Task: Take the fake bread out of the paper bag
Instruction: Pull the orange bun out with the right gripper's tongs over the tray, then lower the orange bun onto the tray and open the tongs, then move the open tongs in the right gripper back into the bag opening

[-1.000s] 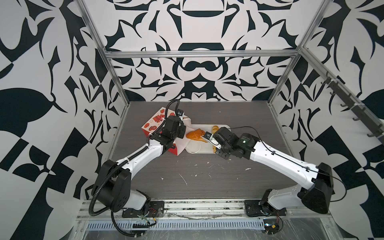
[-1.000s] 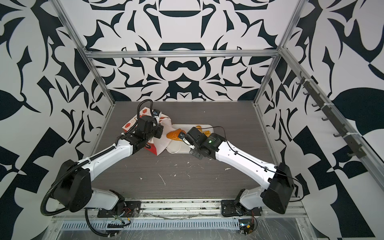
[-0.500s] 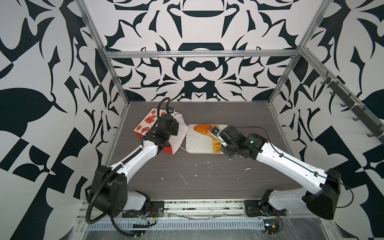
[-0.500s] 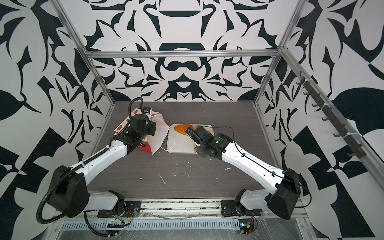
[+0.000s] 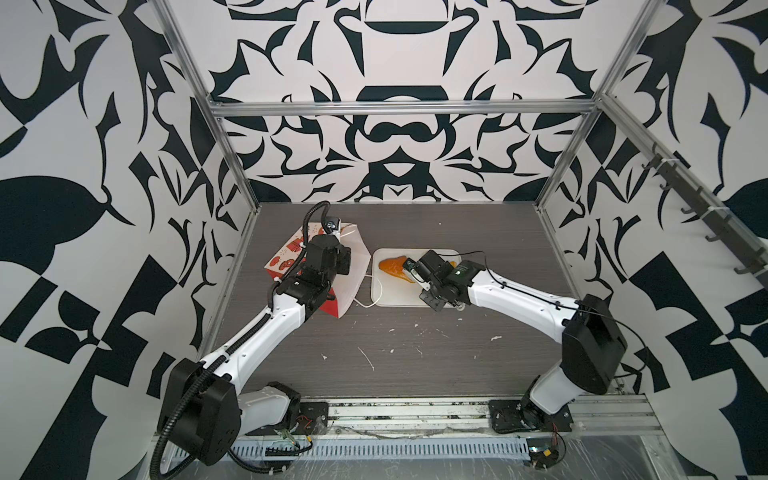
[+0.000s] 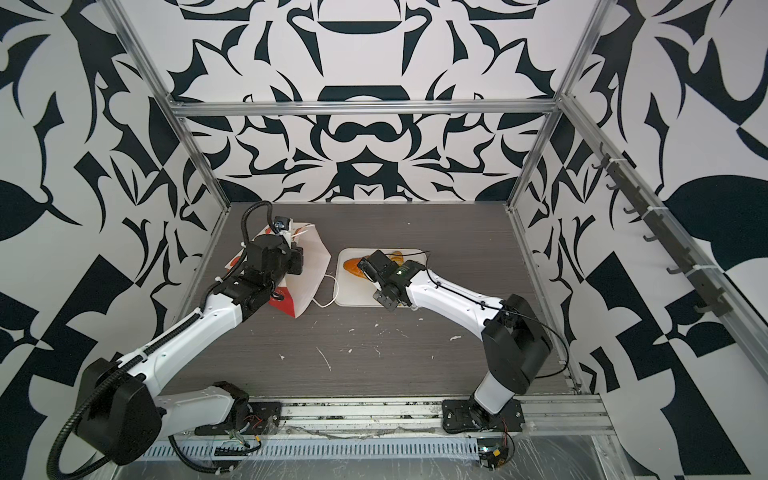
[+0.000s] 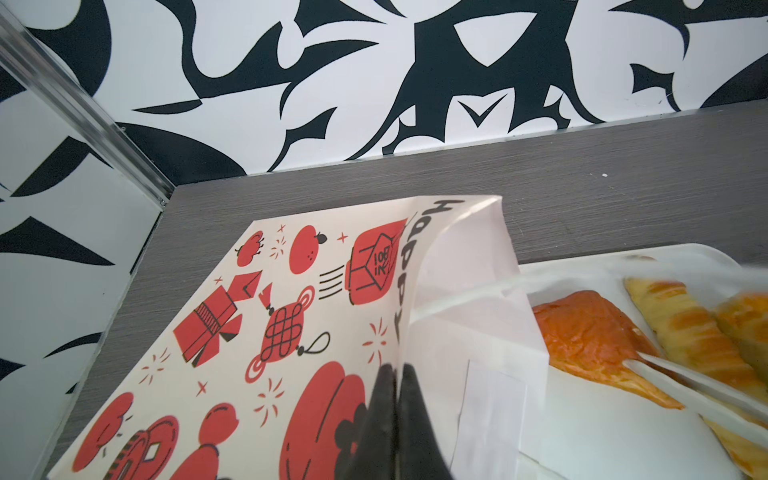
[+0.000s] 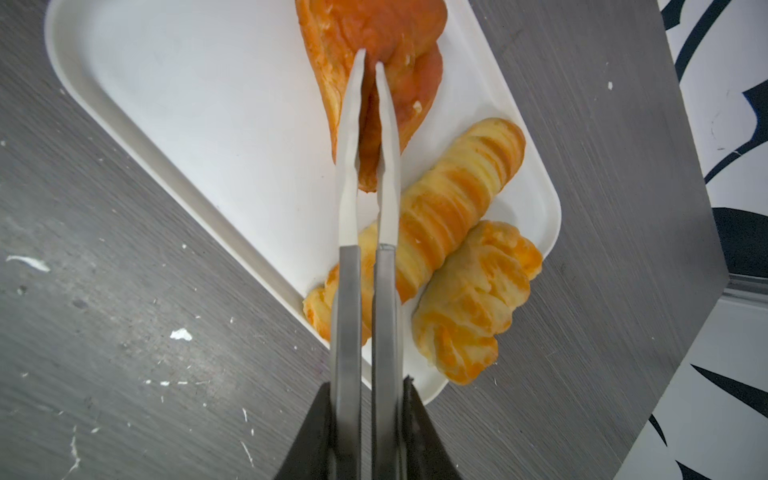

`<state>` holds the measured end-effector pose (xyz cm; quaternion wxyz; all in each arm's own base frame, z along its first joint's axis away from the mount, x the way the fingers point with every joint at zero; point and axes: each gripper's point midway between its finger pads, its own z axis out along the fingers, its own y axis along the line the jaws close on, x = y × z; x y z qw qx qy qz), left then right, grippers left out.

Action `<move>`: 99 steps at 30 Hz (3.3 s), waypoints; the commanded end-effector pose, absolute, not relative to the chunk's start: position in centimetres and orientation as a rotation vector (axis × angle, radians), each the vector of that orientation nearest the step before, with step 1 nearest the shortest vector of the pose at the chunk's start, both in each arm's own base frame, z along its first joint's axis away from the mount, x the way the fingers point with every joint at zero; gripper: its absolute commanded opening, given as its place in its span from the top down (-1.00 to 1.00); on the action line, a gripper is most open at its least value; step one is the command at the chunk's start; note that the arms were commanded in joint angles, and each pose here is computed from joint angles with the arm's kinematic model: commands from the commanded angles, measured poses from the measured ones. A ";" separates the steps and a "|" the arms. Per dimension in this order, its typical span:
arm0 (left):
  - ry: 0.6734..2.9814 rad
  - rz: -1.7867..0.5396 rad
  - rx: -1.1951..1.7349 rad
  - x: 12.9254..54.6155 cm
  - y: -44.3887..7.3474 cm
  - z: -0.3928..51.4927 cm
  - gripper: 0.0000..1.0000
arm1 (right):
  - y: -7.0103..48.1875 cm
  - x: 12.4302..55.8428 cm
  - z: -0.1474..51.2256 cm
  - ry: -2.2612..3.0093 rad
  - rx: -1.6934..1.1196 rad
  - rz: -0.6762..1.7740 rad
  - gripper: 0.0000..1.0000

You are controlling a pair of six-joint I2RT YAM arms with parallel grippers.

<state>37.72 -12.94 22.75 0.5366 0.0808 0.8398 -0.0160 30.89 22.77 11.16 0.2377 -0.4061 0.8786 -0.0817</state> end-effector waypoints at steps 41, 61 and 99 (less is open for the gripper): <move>2.006 -0.097 0.220 38.4 -14.1 22.9 1.00 | 28.5 25.7 25.8 2.064 -0.951 0.534 0.23; 2.020 -0.121 0.594 36.1 -16.6 23.5 1.00 | 39.1 28.7 21.2 2.236 -0.903 0.810 0.36; 2.017 -0.177 0.789 34.9 -18.8 21.0 1.00 | 45.3 32.9 14.9 2.461 -0.359 1.205 0.02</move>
